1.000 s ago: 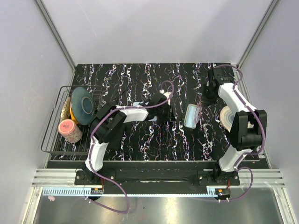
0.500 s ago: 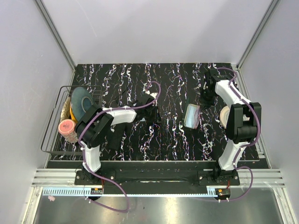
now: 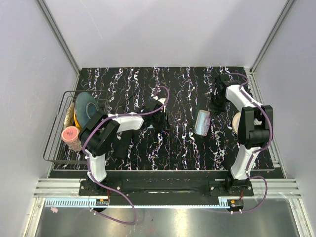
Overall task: Organize the sunglasses
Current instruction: Place the sunglasses in the sunglasses case.
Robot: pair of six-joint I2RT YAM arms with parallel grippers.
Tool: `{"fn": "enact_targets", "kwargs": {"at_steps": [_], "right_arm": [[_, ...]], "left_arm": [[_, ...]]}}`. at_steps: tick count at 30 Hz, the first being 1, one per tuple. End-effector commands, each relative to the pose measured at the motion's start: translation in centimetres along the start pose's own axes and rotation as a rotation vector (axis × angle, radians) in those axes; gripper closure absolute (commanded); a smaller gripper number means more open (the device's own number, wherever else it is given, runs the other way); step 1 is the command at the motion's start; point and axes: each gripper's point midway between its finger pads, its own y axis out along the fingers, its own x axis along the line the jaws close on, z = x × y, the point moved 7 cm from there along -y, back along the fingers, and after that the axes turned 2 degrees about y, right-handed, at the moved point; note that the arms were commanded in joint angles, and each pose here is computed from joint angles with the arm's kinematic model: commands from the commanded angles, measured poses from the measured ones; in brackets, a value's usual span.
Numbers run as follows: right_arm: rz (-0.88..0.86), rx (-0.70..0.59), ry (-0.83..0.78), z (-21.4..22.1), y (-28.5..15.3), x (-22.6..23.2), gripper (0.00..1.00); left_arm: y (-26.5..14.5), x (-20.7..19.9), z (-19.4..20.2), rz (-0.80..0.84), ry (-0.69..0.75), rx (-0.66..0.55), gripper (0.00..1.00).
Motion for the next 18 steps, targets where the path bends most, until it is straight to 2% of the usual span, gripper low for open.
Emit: {"fn": "enact_targets", "kwargs": {"at_steps": [1,18], "right_arm": [[0.004,-0.059,0.006,-1.3,0.0,0.3,1.00],[0.110,-0.064,-0.038,-1.4,1.6,1.2,1.00]], "left_arm": [[-0.5,0.6,0.4,-0.013,0.001,0.008,0.73],[-0.3,1.1,0.5,-0.030,-0.011,0.020,0.73]]}}
